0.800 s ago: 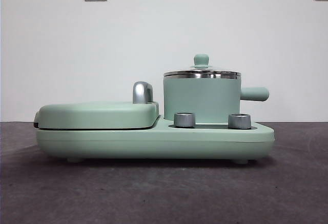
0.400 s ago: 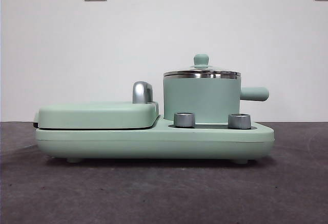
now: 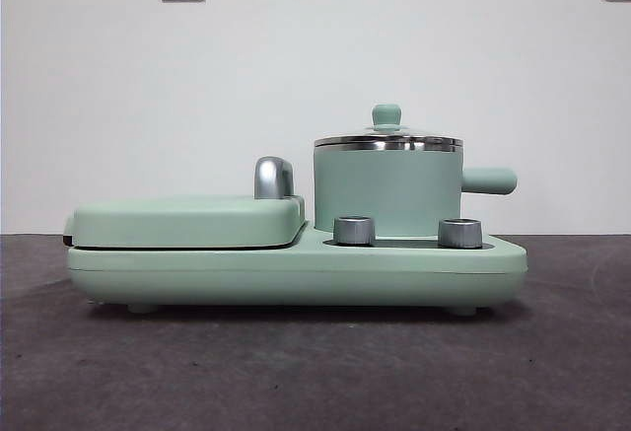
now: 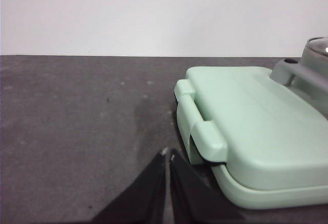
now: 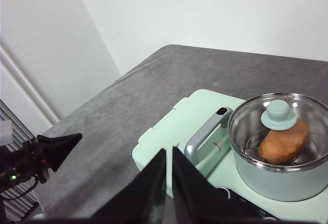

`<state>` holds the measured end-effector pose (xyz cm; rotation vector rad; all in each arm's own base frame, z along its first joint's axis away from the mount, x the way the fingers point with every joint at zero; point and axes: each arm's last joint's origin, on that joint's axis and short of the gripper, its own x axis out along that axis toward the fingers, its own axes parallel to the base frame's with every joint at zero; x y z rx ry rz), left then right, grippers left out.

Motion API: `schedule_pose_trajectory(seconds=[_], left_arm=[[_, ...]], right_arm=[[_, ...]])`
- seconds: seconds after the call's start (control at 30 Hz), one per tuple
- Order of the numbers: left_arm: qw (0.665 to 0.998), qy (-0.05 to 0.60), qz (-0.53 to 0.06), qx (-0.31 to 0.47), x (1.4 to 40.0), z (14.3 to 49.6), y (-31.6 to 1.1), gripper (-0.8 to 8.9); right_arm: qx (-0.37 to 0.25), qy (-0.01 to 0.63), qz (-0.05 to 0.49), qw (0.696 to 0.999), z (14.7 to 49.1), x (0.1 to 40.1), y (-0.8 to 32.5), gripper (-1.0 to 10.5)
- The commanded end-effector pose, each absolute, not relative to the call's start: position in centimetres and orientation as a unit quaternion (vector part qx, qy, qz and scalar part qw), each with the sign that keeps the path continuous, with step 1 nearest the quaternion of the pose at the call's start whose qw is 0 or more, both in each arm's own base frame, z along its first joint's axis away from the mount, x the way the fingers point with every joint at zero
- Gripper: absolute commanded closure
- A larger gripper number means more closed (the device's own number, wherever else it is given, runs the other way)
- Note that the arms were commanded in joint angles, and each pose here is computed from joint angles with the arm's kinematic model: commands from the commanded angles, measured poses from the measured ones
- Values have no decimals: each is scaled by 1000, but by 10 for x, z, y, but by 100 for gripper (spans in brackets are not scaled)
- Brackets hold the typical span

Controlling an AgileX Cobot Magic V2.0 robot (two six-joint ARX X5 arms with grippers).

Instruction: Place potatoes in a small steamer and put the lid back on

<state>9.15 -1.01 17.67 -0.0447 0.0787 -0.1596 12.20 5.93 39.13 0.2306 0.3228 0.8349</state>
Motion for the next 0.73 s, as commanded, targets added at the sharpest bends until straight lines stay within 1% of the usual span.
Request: schedule_pose_trajectory(seconds=[0.03,0.1,0.17,0.27,0.73], left_arm=[[996,45,-77,-25,94,168,-10,803],[996,55,-72,-27,95,161,-10,803],[996,67,-51,-38,96,154,-9,803],[994,92,-35,-47,95,149,-8,803],[995,87,-36,-44,95,150,-8,803]], right_arm=[[114,150,406,894,395,122,60,931],[114,150,406,894,395,122,60,931],[114,150,406,894,395,122,60,931],[114,150,406,894,395,122,60,931],[114,150,406,894,395,122,60,931]])
